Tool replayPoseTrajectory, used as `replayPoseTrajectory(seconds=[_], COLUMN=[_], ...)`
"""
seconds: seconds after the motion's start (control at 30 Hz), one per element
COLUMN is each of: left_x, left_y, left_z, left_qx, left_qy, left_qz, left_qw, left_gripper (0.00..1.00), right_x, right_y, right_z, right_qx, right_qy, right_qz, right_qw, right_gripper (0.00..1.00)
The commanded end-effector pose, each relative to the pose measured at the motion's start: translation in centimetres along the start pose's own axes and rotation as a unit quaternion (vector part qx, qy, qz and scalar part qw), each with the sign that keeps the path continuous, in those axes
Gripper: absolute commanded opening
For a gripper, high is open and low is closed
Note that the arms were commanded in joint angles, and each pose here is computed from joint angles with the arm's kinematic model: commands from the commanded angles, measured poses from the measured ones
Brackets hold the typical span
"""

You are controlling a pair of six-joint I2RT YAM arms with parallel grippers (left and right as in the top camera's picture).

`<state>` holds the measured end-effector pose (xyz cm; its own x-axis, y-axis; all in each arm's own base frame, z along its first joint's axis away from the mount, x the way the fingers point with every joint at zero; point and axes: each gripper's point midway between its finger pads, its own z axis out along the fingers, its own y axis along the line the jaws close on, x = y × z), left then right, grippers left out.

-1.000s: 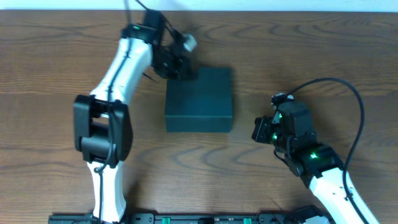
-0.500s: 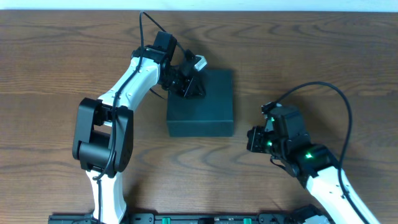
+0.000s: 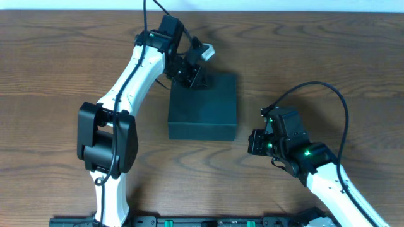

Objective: Pack container

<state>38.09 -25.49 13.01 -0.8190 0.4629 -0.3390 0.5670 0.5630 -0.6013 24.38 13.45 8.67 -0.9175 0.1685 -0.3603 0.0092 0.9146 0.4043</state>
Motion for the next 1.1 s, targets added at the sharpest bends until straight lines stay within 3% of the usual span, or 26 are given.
replayPoseTrajectory(seconds=[0.0,0.17,0.37,0.77,1.07], left_x=[1.0,3.7,6.2,7.5,7.6], left_y=[-0.7,-1.3,1.2,2.8,2.8], left_z=[1.9,5.1,7.0,7.9,7.8], left_qx=[0.004,0.017,0.002,-0.020,-0.020], left_qy=[0.029,0.074,0.082,0.091,0.094], left_qz=[0.023,0.037,0.006,0.002,0.000], left_qw=[0.999,0.996,0.997,0.996,0.995], left_gripper=[0.06,0.06,0.06,0.06,0.06], right_x=[-0.2,0.0,0.4,3.0,-3.3], right_y=[0.6,0.6,1.3,2.9,6.0], right_z=[-0.2,-0.2,-0.3,3.5,2.4], right_qx=[-0.007,-0.008,-0.027,-0.009,-0.074], right_qy=[0.000,0.004,0.016,0.025,-0.098], right_qz=[-0.013,-0.012,-0.014,-0.031,-0.025], right_qw=[1.000,1.000,0.999,0.999,0.992], right_gripper=[0.02,0.01,0.02,0.01,0.02])
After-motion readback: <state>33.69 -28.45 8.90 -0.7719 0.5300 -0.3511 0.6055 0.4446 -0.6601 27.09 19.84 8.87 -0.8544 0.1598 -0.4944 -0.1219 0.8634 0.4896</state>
